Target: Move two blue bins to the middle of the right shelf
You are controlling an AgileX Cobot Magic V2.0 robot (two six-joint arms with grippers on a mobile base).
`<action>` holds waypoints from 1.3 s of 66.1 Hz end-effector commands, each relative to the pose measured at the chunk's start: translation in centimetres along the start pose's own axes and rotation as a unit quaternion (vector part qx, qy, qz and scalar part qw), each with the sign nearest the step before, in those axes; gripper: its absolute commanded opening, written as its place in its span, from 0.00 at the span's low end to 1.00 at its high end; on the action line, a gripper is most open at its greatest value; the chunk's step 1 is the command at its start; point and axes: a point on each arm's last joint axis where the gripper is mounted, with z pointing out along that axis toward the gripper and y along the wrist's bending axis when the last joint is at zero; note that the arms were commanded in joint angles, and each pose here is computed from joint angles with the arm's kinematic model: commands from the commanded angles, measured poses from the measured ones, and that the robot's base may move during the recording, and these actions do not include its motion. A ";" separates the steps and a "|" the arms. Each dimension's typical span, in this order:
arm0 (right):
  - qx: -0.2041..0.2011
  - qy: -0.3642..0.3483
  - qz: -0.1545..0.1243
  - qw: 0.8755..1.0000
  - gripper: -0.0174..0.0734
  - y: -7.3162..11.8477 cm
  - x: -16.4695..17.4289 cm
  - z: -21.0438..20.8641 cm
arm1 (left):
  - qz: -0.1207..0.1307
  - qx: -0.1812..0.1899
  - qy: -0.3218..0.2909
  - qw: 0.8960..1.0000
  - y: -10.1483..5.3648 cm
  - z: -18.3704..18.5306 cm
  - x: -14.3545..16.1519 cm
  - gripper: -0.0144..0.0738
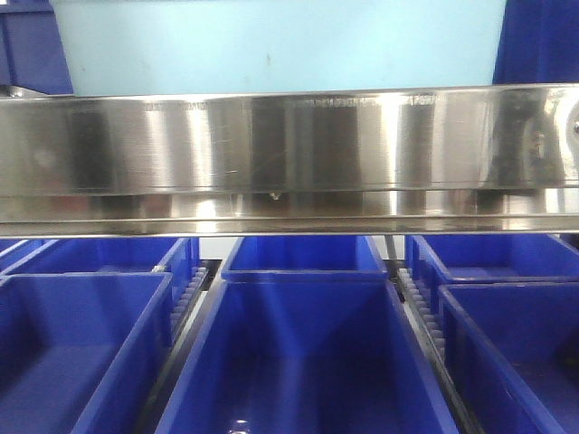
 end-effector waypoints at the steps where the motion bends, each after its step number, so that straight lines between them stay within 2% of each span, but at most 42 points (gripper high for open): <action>1: -0.018 -0.018 -0.004 1.000 0.52 0.6 -0.4 -0.3 | -0.007 0.022 -0.025 0.999 -0.9 -0.6 -0.6 0.42; 4: -0.017 -0.016 0.001 1.000 0.58 0.6 -0.5 -0.8 | -0.007 0.019 -0.019 1.000 -0.8 -0.7 -0.6 0.49; 8: -0.014 -0.005 0.014 1.000 0.60 0.4 -0.7 -1.6 | -0.009 0.015 -0.006 1.000 -0.8 -1.3 -0.8 0.54; 18: 0.016 0.070 0.046 0.996 0.60 0.1 -1.2 -3.4 | -0.017 0.002 0.041 0.999 -0.7 -2.8 -1.6 0.55; 23: 0.027 0.108 0.043 0.993 0.60 0.0 -1.4 -4.0 | -0.040 0.002 0.078 0.996 -0.4 -3.3 -1.8 0.55; 30: 0.010 0.171 0.028 0.985 0.60 0.5 -1.4 -4.6 | -0.078 0.005 0.141 0.987 0.4 -3.5 -2.0 0.55; 41: 0.010 0.234 0.027 0.972 0.60 0.8 -0.8 -4.3 | -0.071 -0.009 0.213 0.974 1.1 -3.2 -1.5 0.55; 49: 0.010 0.257 0.036 0.966 0.60 0.4 -0.4 -3.6 | -0.070 -0.001 0.221 0.973 1.0 -2.7 -1.4 0.55; 55: 0.013 0.262 0.049 0.964 0.60 -0.2 -0.4 -3.2 | -0.078 0.006 0.227 0.971 1.0 -2.3 -1.3 0.55; 63: -0.017 0.276 0.065 0.959 0.60 -0.6 -0.3 -2.7 | -0.082 0.012 0.232 0.969 0.8 -2.0 -1.1 0.55; 71: -0.021 0.286 0.069 0.956 0.60 -0.6 0.0 -2.0 | -0.083 0.009 0.244 0.966 0.9 -1.0 -0.7 0.55; 79: -0.020 0.293 0.067 0.953 0.60 -0.6 0.3 -1.3 | -0.113 0.032 0.248 0.962 1.3 -0.9 -0.8 0.55; 86: -0.020 0.294 0.067 0.953 0.60 -0.6 0.3 -1.3 | -0.122 0.036 0.247 0.961 1.7 -0.9 -0.9 0.55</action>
